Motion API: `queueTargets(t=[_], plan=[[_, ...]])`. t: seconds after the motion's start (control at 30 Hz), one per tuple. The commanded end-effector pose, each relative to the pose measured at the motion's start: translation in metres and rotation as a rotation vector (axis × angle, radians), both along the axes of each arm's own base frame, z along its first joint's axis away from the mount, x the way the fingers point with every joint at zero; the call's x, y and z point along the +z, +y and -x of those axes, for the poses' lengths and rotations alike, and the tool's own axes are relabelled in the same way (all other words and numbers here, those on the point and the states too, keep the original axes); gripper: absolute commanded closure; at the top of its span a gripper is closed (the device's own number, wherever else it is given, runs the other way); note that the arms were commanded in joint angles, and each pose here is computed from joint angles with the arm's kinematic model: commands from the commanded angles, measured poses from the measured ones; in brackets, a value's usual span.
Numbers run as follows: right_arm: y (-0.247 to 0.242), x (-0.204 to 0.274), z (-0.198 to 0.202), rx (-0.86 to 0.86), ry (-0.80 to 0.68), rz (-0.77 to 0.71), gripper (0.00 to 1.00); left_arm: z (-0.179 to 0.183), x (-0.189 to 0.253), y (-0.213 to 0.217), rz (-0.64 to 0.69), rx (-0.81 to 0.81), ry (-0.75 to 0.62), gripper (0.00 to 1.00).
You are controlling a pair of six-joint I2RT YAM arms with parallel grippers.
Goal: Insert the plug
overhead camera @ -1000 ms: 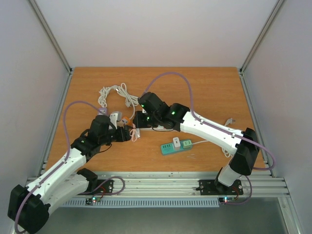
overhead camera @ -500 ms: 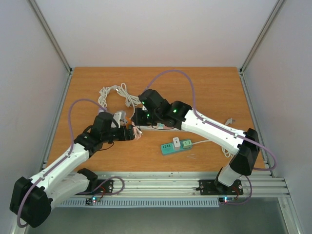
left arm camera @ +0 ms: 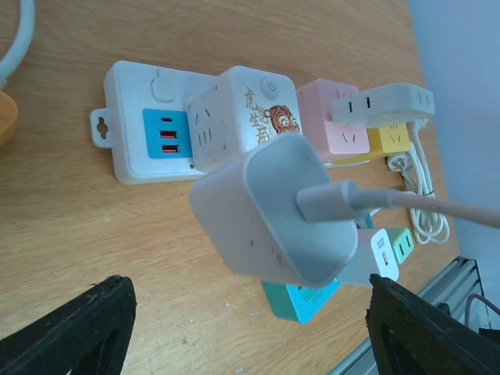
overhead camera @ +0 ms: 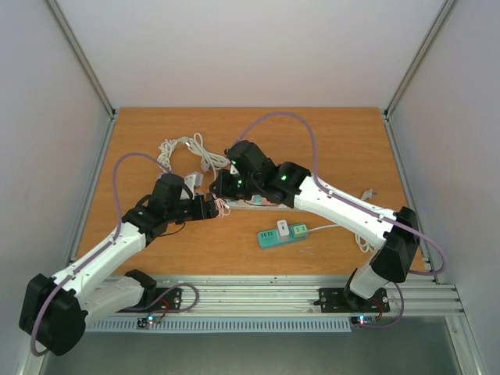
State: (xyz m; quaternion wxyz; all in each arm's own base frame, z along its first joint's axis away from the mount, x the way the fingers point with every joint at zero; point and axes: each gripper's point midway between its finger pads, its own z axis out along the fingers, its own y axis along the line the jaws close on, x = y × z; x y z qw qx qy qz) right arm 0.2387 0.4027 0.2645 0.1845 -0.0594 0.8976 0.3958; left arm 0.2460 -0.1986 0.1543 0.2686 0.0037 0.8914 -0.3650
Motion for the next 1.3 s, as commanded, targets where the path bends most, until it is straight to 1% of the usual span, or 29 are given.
queueTargets(t=[0.0, 0.07, 0.13, 0.23, 0.4, 0.47, 0.5, 0.63, 0.67, 0.77, 0.83, 0.9, 0.97, 1.0, 1.07, 1.13, 1.2, 1.27], plan=[[0.022, 0.032, 0.036, 0.138, 0.06, -0.16, 0.96, -0.015, 0.038, -0.02, 0.12, -0.036, -0.093, 0.2], [0.023, 0.037, 0.038, 0.143, 0.067, -0.186, 0.96, -0.011, 0.041, -0.024, 0.132, -0.077, -0.11, 0.2], [0.023, 0.043, 0.039, 0.144, 0.067, -0.202, 0.96, -0.01, 0.043, -0.022, 0.105, -0.103, -0.157, 0.2], [0.018, 0.05, 0.041, 0.14, 0.062, -0.203, 0.95, -0.012, 0.046, -0.013, 0.032, -0.116, -0.295, 0.21], [0.011, 0.054, 0.048, 0.146, 0.081, -0.186, 0.95, -0.006, 0.092, -0.018, 0.085, -0.187, -0.573, 0.22], [0.011, 0.057, 0.051, 0.158, 0.09, -0.19, 0.95, -0.002, 0.098, -0.019, 0.087, -0.214, -0.609, 0.22], [0.011, 0.059, 0.052, 0.166, 0.095, -0.193, 0.95, -0.001, 0.102, -0.021, 0.089, -0.229, -0.617, 0.21], [0.01, 0.066, 0.058, 0.189, 0.097, -0.205, 0.95, 0.006, 0.099, -0.027, 0.06, -0.309, -0.575, 0.22], [0.009, 0.069, 0.059, 0.191, 0.096, -0.209, 0.95, 0.008, 0.098, -0.029, 0.061, -0.33, -0.568, 0.25], [0.004, 0.073, 0.061, 0.192, 0.086, -0.215, 0.95, 0.017, 0.1, -0.033, 0.07, -0.391, -0.564, 0.39], [0.002, 0.074, 0.063, 0.191, 0.083, -0.216, 0.95, 0.023, 0.103, -0.036, 0.098, -0.421, -0.57, 0.47], [0.0, 0.076, 0.064, 0.195, 0.08, -0.221, 0.95, 0.028, 0.104, -0.039, 0.134, -0.442, -0.562, 0.47], [-0.001, 0.078, 0.065, 0.199, 0.077, -0.224, 0.95, 0.033, 0.104, -0.042, 0.167, -0.457, -0.526, 0.35], [-0.001, 0.079, 0.066, 0.202, 0.076, -0.225, 0.95, 0.035, 0.103, -0.043, 0.174, -0.466, -0.509, 0.32], [-0.002, 0.08, 0.066, 0.202, 0.074, -0.226, 0.94, 0.035, 0.099, -0.043, 0.168, -0.466, -0.473, 0.3], [-0.003, 0.08, 0.067, 0.205, 0.074, -0.227, 0.94, 0.036, 0.096, -0.043, 0.162, -0.477, -0.456, 0.32], [-0.004, 0.081, 0.068, 0.204, 0.072, -0.229, 0.94, 0.038, 0.096, -0.044, 0.166, -0.488, -0.445, 0.37], [-0.004, 0.081, 0.067, 0.2, 0.07, -0.225, 0.94, 0.04, 0.096, -0.044, 0.172, -0.493, -0.447, 0.49]])
